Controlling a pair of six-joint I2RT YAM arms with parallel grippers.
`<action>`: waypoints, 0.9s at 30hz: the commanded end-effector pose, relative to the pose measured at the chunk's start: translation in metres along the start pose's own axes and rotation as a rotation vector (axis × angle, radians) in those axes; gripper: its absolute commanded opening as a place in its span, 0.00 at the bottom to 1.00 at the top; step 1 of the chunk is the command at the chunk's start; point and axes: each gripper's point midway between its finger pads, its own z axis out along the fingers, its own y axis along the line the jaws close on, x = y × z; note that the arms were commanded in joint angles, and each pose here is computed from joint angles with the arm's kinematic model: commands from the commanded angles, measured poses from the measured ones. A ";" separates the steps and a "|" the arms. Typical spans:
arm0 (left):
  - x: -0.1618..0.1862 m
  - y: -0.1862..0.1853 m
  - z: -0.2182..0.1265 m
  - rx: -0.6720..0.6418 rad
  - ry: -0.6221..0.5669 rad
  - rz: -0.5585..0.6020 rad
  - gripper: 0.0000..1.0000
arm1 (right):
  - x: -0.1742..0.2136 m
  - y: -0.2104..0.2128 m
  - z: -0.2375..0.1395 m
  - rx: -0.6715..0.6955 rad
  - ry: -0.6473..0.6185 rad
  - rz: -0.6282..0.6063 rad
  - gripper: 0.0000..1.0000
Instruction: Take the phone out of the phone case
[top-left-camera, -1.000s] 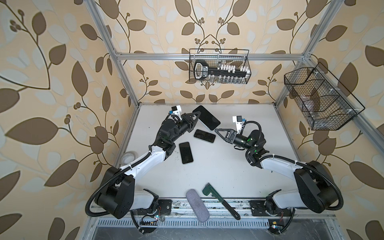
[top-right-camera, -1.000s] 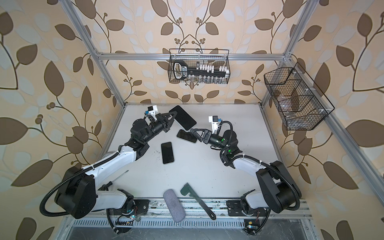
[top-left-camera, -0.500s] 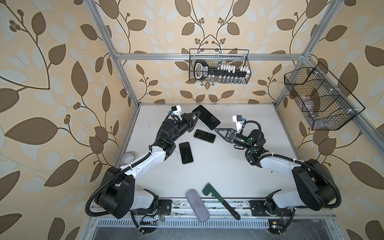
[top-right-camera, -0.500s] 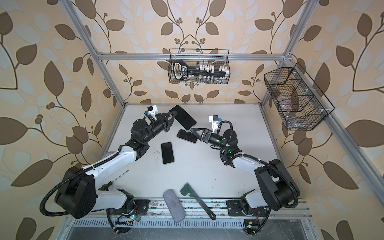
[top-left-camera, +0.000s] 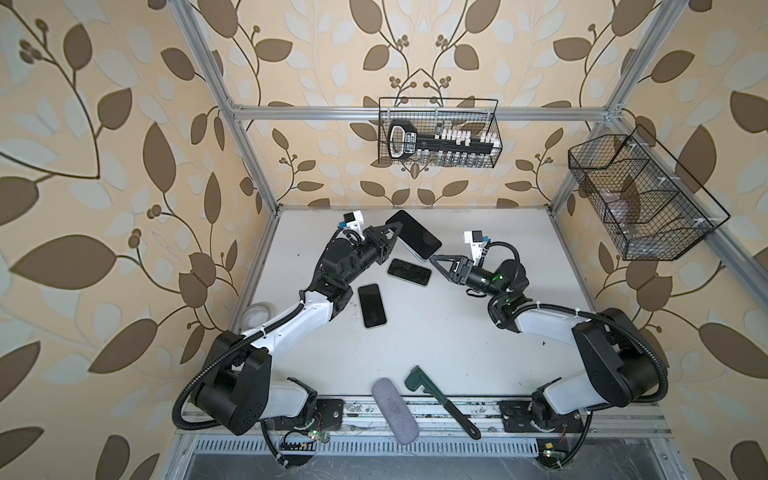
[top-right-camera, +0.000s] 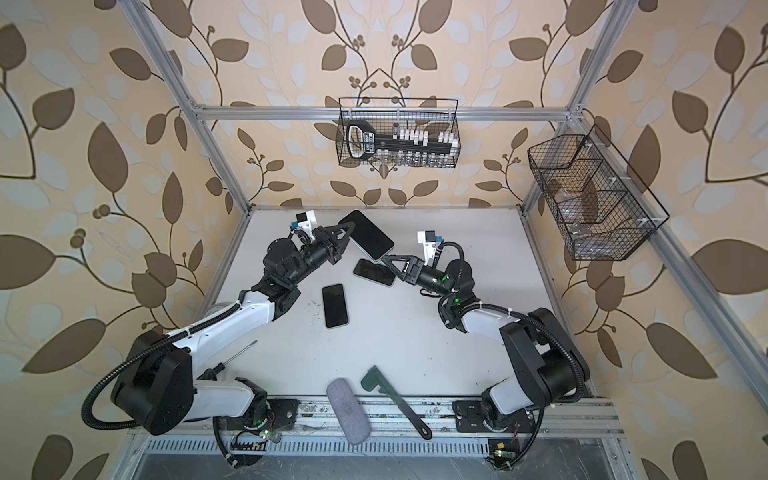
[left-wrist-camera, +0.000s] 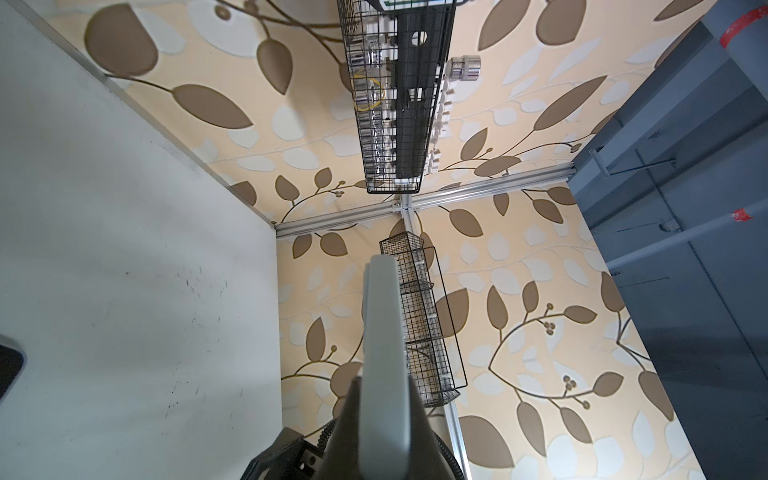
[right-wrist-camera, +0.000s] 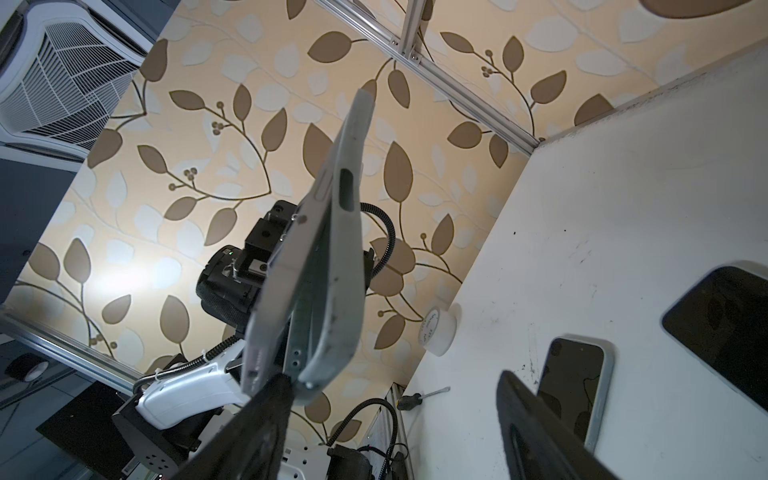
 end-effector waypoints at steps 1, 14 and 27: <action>0.023 -0.050 0.000 0.170 0.094 0.035 0.00 | -0.031 0.017 0.001 -0.063 -0.078 -0.005 0.76; 0.023 -0.039 0.007 0.148 0.100 0.042 0.00 | -0.041 0.036 0.003 -0.120 -0.078 -0.005 0.66; 0.012 -0.020 0.032 0.126 0.076 0.037 0.00 | -0.030 0.036 -0.003 -0.125 -0.041 0.029 0.45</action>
